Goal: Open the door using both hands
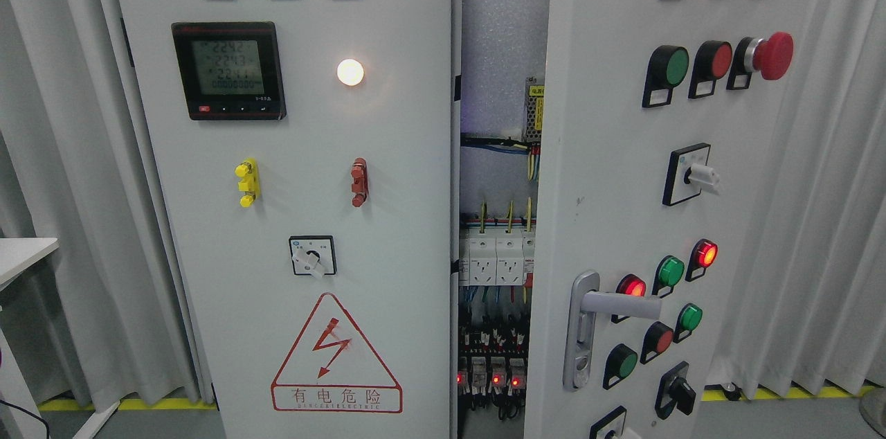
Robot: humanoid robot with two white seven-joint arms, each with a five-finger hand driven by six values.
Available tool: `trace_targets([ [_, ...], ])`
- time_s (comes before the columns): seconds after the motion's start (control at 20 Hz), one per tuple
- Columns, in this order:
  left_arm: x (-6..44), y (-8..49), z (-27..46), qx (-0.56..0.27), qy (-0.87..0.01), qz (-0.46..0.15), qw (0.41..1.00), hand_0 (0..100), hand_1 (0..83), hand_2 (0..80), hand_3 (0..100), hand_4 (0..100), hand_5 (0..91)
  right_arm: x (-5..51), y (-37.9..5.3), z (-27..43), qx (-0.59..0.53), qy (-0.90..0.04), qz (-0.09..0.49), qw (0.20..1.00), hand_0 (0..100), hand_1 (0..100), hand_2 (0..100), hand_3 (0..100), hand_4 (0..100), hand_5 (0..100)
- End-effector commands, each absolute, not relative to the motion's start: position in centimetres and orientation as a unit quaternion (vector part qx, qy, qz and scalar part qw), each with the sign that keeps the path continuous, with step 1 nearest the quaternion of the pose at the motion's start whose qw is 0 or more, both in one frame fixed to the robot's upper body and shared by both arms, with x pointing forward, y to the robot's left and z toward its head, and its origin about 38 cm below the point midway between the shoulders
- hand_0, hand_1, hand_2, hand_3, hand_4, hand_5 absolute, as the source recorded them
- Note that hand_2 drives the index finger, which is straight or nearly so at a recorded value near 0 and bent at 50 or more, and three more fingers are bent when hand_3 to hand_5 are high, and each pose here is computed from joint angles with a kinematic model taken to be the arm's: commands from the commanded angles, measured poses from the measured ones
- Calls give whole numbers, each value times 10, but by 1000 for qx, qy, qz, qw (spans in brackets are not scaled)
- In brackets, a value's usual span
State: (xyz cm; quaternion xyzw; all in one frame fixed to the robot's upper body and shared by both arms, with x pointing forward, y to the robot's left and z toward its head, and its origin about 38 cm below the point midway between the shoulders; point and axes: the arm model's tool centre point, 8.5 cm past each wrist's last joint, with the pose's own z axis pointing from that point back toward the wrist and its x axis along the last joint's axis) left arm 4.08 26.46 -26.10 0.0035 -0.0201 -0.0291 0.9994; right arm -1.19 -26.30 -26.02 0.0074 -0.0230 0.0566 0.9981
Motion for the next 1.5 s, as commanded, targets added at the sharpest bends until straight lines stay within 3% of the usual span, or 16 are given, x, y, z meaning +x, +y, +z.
trace_targets([
  [0.0, 44, 268, -261, 6, -23, -29, 999, 296, 0, 27, 27, 38, 0, -4, -266, -260, 7, -29, 57, 998, 218, 0, 0, 0, 0, 0],
  [0.25, 46, 264, -261, 1, -29, -31, 999, 295, 0, 27, 27, 37, 0, -4, -266, -260, 7, -29, 57, 998, 218, 0, 0, 0, 0, 0],
  [0.4, 72, 269, -258, -43, -95, -38, 994, 295, 0, 27, 27, 37, 0, -4, -266, -260, 6, -29, 57, 998, 218, 0, 0, 0, 0, 0],
  [0.7, 130, 284, -224, -201, -213, -118, 949, 295, 0, 27, 27, 37, 0, -4, -266, -260, 6, -29, 57, 998, 218, 0, 0, 0, 0, 0],
  [0.8, 152, 310, -204, -196, -256, -154, 934, 295, 0, 27, 27, 37, 0, -4, -266, -260, 6, -29, 57, 998, 218, 0, 0, 0, 0, 0],
  [1.05, 179, 313, -129, -158, -393, -264, 867, 295, 0, 27, 27, 38, 0, -4, -266, -260, 6, -29, 57, 998, 218, 0, 0, 0, 0, 0],
  [1.2, 185, 289, -84, -189, -432, -342, 813, 295, 0, 27, 27, 37, 0, -4, -266, -260, 6, -29, 57, 998, 219, 0, 0, 0, 0, 0],
  [1.45, 204, 273, -11, -261, -517, -357, 733, 295, 0, 27, 27, 38, 0, -4, -266, -260, 7, -29, 57, 998, 218, 0, 0, 0, 0, 0],
])
